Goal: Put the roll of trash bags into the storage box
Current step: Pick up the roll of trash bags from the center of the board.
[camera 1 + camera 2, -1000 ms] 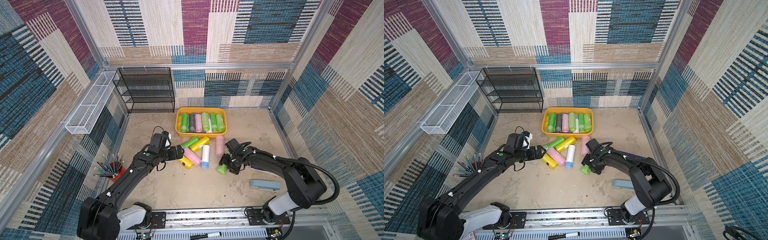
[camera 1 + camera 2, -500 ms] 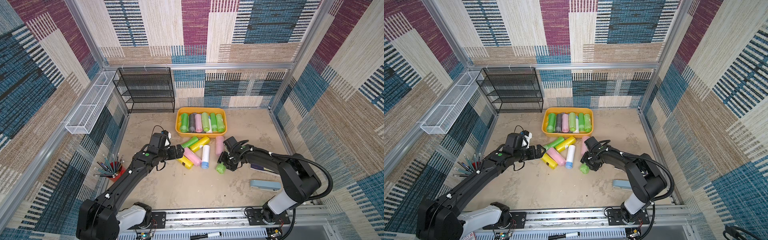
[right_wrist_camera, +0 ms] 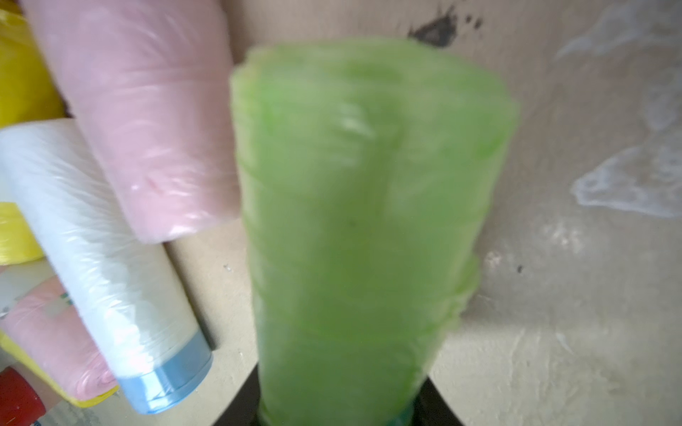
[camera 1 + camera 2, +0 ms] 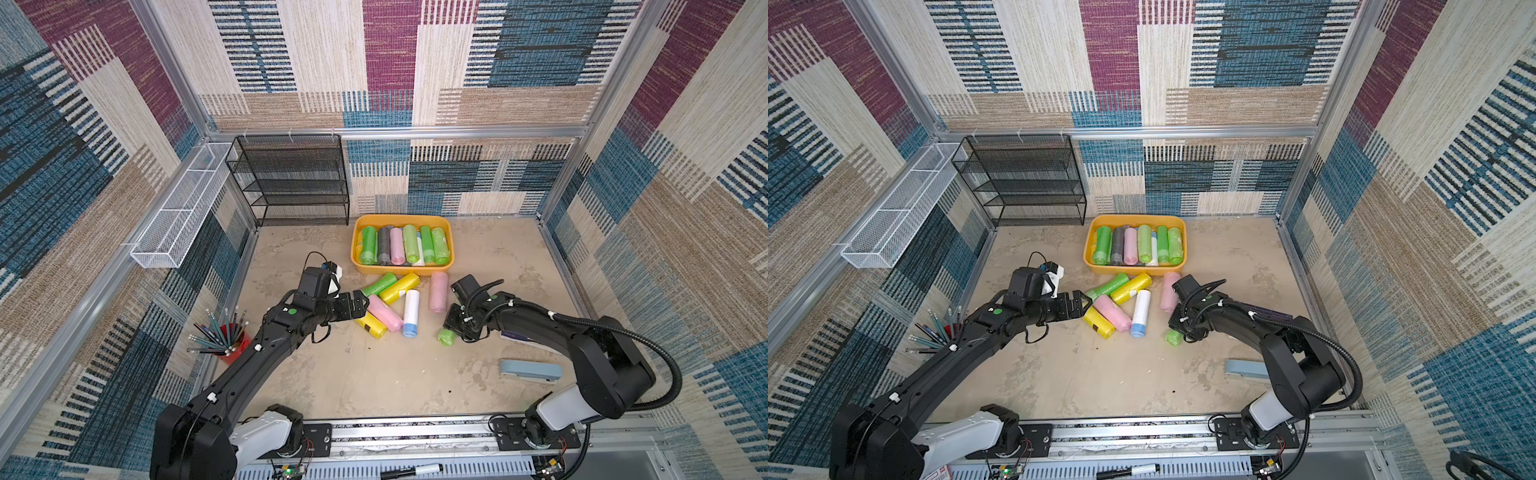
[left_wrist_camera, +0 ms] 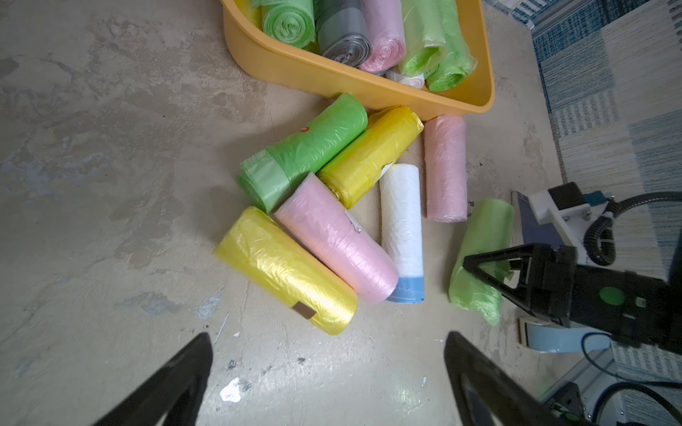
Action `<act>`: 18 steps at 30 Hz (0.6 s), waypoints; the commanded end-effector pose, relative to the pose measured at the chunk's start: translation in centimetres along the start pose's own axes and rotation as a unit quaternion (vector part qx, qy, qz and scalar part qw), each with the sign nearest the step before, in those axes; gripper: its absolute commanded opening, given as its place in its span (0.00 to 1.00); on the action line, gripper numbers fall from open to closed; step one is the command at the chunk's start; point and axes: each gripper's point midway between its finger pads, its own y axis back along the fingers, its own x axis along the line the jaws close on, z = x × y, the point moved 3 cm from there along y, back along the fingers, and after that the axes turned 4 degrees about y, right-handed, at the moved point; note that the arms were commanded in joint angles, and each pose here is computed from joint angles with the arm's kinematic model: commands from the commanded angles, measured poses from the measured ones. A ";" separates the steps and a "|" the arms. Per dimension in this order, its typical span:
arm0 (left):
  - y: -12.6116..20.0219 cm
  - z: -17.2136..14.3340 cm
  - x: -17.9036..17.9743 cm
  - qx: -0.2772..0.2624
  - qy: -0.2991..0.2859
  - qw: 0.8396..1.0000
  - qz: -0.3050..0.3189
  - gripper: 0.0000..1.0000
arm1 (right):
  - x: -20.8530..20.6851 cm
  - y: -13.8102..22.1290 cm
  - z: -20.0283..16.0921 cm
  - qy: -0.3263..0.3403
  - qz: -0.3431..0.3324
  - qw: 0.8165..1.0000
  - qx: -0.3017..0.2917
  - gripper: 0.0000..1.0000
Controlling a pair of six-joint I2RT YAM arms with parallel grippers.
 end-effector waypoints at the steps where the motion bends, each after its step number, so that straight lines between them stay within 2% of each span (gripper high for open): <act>1: 0.6 0.1 -1.2 0.006 0.007 1.000 -0.029 0.98 | 1.4 1.1 0.5 0.035 0.028 0.999 -0.008 0.43; 8: 0.8 0.4 -2.5 0.017 0.019 0.998 -0.063 0.98 | 3.7 3.8 1.7 0.069 0.066 0.995 -0.034 0.43; 13: 1.1 0.7 -3.5 0.036 0.021 0.996 -0.080 0.98 | 6.2 6.5 2.9 0.087 0.122 0.986 -0.067 0.43; 18: 1.6 0.9 -4.3 0.038 0.028 0.994 -0.097 0.98 | 7.8 8.3 3.8 0.115 0.146 0.979 -0.087 0.43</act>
